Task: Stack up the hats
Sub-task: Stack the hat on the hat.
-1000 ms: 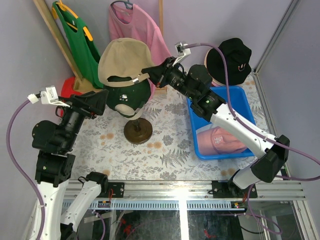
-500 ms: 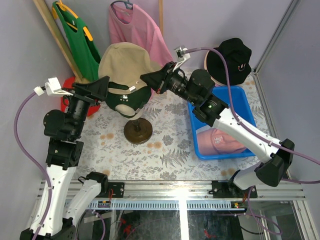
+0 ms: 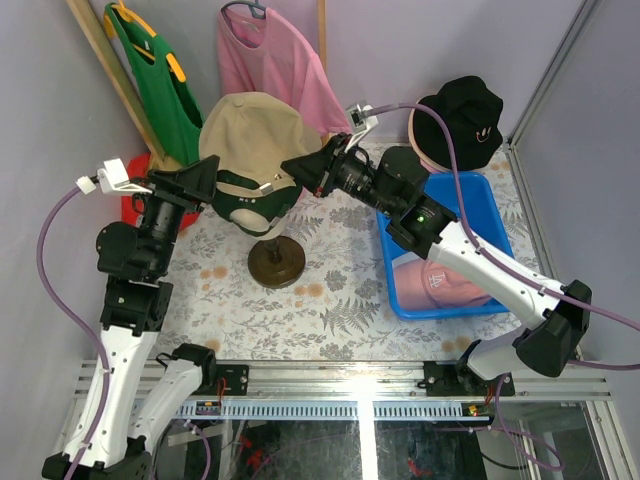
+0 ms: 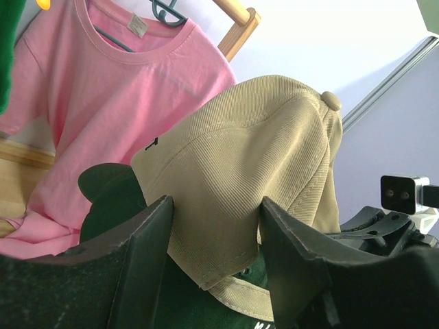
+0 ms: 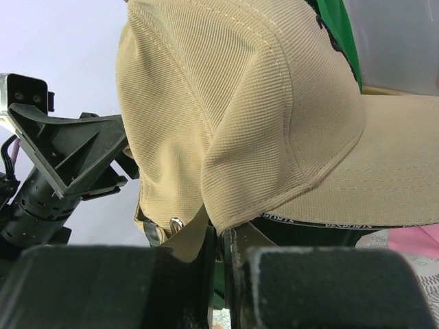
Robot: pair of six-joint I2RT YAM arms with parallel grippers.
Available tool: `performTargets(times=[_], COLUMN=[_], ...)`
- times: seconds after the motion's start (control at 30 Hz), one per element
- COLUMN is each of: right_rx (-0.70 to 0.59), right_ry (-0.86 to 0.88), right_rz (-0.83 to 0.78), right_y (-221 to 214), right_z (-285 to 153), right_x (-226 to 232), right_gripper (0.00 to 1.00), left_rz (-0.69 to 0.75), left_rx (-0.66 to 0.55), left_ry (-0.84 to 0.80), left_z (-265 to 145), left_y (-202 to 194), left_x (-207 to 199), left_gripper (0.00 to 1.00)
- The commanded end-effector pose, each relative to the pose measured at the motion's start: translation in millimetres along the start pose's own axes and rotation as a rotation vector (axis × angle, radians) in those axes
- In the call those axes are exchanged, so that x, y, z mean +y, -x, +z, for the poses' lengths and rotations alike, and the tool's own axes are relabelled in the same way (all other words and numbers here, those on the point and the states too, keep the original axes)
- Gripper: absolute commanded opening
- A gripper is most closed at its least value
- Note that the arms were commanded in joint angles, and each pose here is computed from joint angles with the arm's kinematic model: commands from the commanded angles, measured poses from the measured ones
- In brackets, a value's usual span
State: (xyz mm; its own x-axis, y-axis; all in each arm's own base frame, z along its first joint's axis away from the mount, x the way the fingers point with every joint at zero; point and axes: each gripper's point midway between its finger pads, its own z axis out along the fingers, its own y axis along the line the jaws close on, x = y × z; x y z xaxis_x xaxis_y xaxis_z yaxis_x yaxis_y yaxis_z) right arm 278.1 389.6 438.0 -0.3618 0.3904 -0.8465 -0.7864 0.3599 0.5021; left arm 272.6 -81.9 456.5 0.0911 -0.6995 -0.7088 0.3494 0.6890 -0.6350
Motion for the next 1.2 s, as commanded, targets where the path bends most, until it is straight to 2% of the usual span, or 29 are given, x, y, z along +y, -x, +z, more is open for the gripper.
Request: performTargets(times=[0.0, 0.17, 0.23, 0.43, 0.6, 0.87, 1.17], right_rx=[-0.028, -0.011, -0.013, -0.016, -0.016, -0.012, 0.028], right_ry=[0.093, 0.082, 0.073, 0.053, 0.043, 0.046, 0.035], right_rz=[-0.016, -0.026, -0.032, -0.051, -0.051, -0.037, -0.003], right_y=[16, 14, 16, 19, 17, 12, -7], right_z=[-9, -8, -9, -12, -16, -23, -28], right_x=[30, 28, 27, 25, 24, 24, 16], right_gripper=[0.08, 0.14, 0.17, 0.30, 0.37, 0.42, 0.44], left_rz=[0.004, 0.005, 0.006, 0.020, 0.006, -0.011, -0.023], left_rx=[-0.059, -0.039, -0.039, -0.023, -0.016, 0.076, 0.170], left_ry=[-0.032, -0.026, -0.020, 0.012, 0.011, -0.016, 0.022], left_z=[6, 5, 1, -11, -21, -28, -35], left_y=[11, 3, 3, 1, 3, -5, -29], left_x=[-5, 0, 1, 6, 2, -11, 2], left_gripper=[0.48, 0.18, 0.13, 0.11, 0.11, 0.11, 0.08])
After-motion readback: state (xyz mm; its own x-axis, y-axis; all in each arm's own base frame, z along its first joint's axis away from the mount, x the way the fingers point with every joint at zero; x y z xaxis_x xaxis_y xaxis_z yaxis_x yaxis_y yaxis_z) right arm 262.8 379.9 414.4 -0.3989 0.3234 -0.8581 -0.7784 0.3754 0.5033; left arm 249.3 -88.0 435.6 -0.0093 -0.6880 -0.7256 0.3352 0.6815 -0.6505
